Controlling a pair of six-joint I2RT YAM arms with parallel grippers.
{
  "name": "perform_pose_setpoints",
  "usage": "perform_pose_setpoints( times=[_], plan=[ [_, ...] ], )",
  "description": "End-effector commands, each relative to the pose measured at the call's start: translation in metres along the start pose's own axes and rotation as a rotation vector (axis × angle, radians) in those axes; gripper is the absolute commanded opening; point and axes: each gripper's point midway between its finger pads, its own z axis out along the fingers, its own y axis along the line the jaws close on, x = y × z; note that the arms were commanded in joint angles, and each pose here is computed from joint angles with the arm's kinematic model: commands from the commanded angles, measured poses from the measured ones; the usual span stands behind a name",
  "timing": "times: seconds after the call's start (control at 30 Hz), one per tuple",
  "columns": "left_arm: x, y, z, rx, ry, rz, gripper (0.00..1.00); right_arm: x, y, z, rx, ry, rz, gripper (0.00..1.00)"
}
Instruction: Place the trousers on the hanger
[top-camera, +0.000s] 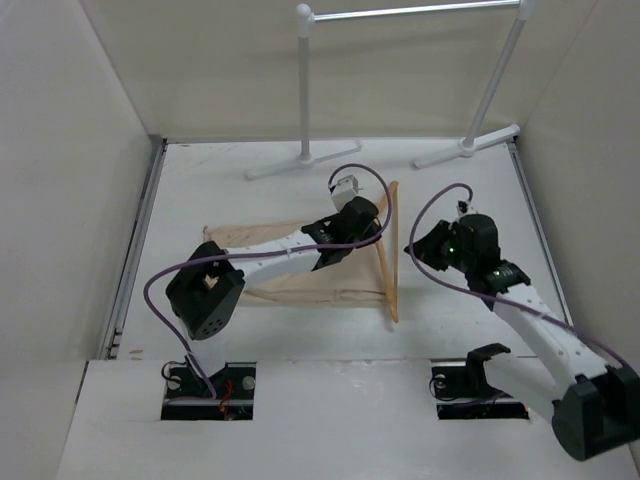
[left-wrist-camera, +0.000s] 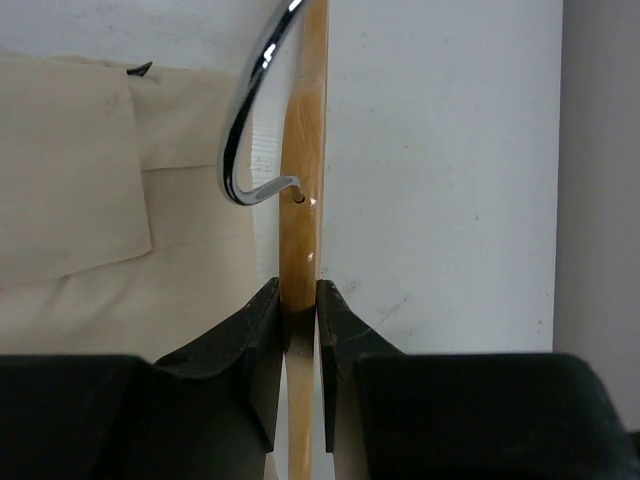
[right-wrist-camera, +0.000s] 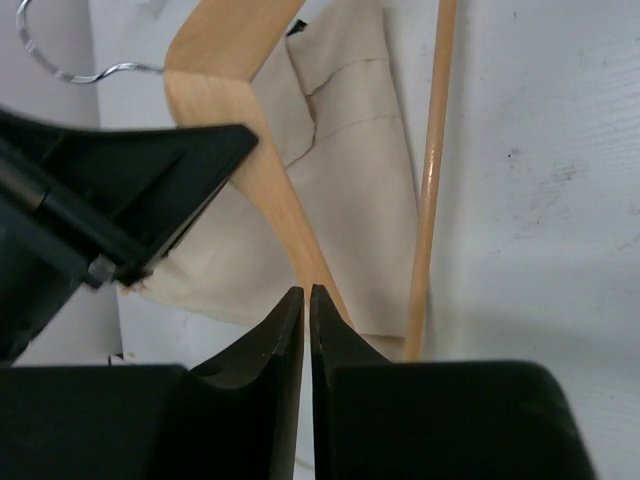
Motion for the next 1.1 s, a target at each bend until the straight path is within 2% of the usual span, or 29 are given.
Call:
perform_pose_setpoints(
  times=[0.0, 0.1, 0.2, 0.27, 0.5, 0.73, 0.8, 0.9, 0.93, 1.07],
  plan=[
    [-0.025, -0.022, -0.014, 0.101, -0.101, -0.131, 0.0, -0.013, 0.021, 0.026, -0.044, 0.002, -0.021, 0.11],
    [-0.014, 0.0, -0.01, 0.053, -0.102, -0.132, 0.0, -0.006, 0.011, 0.054, -0.002, 0.04, -0.022, 0.15],
    [0.002, 0.017, -0.009, 0.021, -0.083, -0.124, 0.0, 0.002, -0.007, 0.081, 0.045, 0.07, -0.017, 0.32],
    [0.01, 0.024, -0.01, 0.013, -0.075, -0.134, 0.0, 0.005, -0.016, 0.094, 0.065, 0.086, -0.027, 0.39],
    [0.026, 0.032, -0.009, 0.003, -0.044, -0.132, 0.0, 0.023, -0.03, 0.125, 0.087, 0.161, -0.046, 0.43],
    [0.04, 0.043, -0.012, -0.017, -0.005, -0.128, 0.0, 0.054, -0.033, 0.135, 0.087, 0.245, -0.041, 0.49],
    [0.04, 0.046, -0.013, -0.023, -0.007, -0.129, 0.0, 0.059, -0.039, 0.136, 0.103, 0.259, -0.02, 0.45],
    [0.038, 0.052, -0.015, -0.033, -0.008, -0.131, 0.0, 0.064, -0.037, 0.137, 0.083, 0.275, 0.014, 0.16],
    [0.038, 0.055, -0.015, -0.038, -0.008, -0.131, 0.0, 0.06, -0.032, 0.136, 0.068, 0.262, 0.038, 0.09],
    [0.036, 0.065, -0.019, -0.049, -0.008, -0.135, 0.0, 0.02, -0.003, 0.126, -0.032, 0.163, 0.089, 0.05]
  ],
)
